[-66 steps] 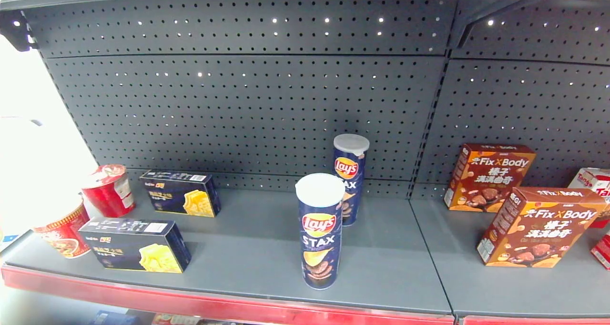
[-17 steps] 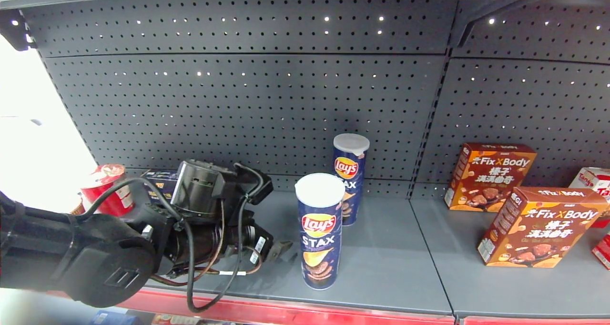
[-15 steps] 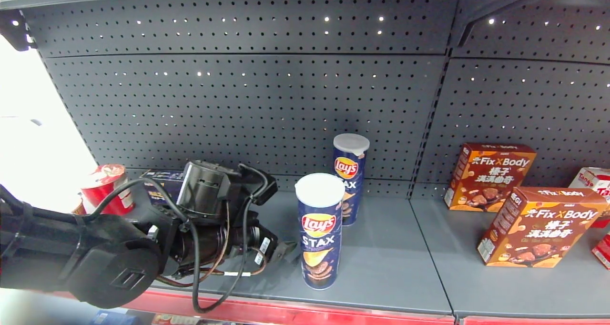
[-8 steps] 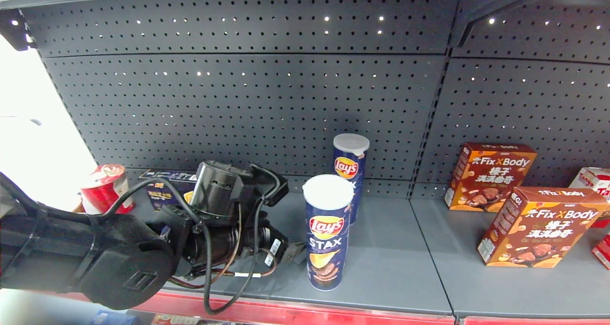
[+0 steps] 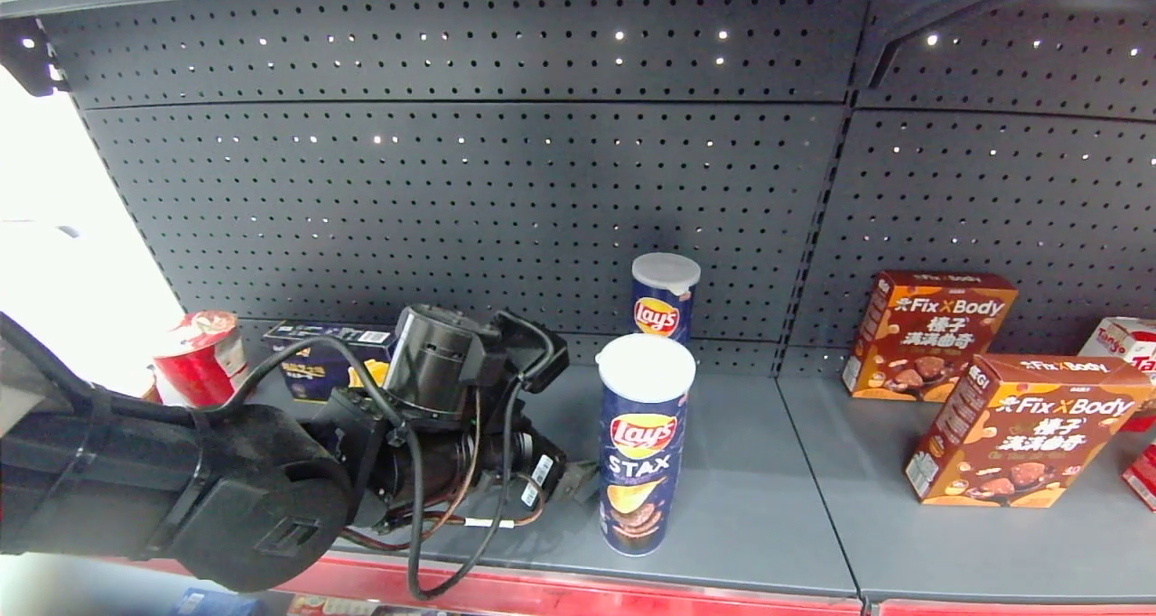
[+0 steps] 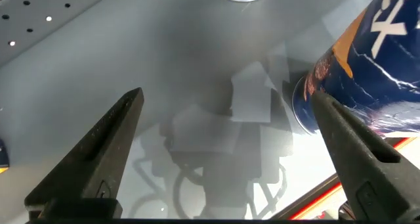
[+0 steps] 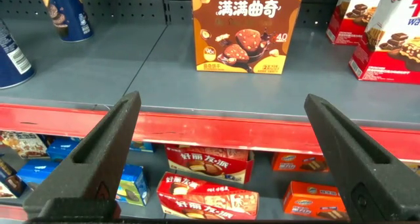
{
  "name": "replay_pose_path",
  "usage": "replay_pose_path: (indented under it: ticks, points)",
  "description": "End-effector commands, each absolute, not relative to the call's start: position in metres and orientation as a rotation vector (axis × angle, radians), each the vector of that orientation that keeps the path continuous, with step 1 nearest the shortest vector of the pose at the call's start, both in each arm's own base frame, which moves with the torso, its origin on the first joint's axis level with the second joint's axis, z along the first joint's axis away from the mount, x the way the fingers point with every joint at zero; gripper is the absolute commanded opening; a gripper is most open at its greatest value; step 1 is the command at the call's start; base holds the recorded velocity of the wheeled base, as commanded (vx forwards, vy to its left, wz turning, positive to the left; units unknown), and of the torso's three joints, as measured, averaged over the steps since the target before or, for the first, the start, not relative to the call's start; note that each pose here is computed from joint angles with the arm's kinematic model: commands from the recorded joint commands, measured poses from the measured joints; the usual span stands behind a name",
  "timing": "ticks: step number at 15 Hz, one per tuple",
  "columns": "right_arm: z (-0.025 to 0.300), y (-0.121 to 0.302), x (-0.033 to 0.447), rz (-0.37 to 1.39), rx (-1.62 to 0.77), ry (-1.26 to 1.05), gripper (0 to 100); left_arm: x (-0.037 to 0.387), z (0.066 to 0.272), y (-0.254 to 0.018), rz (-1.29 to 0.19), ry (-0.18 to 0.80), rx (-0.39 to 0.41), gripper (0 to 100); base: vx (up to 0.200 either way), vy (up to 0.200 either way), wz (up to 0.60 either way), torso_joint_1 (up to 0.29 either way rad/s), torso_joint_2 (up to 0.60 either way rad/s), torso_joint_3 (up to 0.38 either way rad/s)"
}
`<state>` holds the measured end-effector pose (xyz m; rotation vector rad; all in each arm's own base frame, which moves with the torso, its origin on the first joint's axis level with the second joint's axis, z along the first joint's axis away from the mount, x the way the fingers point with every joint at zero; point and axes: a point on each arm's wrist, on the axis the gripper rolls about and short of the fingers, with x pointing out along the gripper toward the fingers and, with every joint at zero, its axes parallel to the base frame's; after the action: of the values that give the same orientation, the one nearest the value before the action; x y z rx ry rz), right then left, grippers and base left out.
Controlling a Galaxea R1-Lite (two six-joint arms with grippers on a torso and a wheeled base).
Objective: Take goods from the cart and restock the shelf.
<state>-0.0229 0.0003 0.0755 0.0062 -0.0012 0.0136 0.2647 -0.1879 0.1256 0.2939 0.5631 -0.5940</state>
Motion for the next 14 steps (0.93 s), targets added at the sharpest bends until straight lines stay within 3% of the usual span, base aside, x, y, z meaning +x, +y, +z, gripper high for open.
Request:
replay_pose_path:
  ticks: [1, 14]
  points:
    - [0.075, 0.0, -0.023, 0.014, 0.005, 0.0, 100, 0.264, 0.127, -0.189, -0.597, 0.558, 0.293, 100, 0.0, 0.0, 0.0, 0.0, 0.0, 0.0]
    - [0.075, 0.0, -0.023, 0.014, 0.006, 0.0, 100, 0.263, 0.124, -0.209, -0.612, 0.56, 0.277, 100, 0.0, 0.0, 0.0, 0.0, 0.0, 0.0]
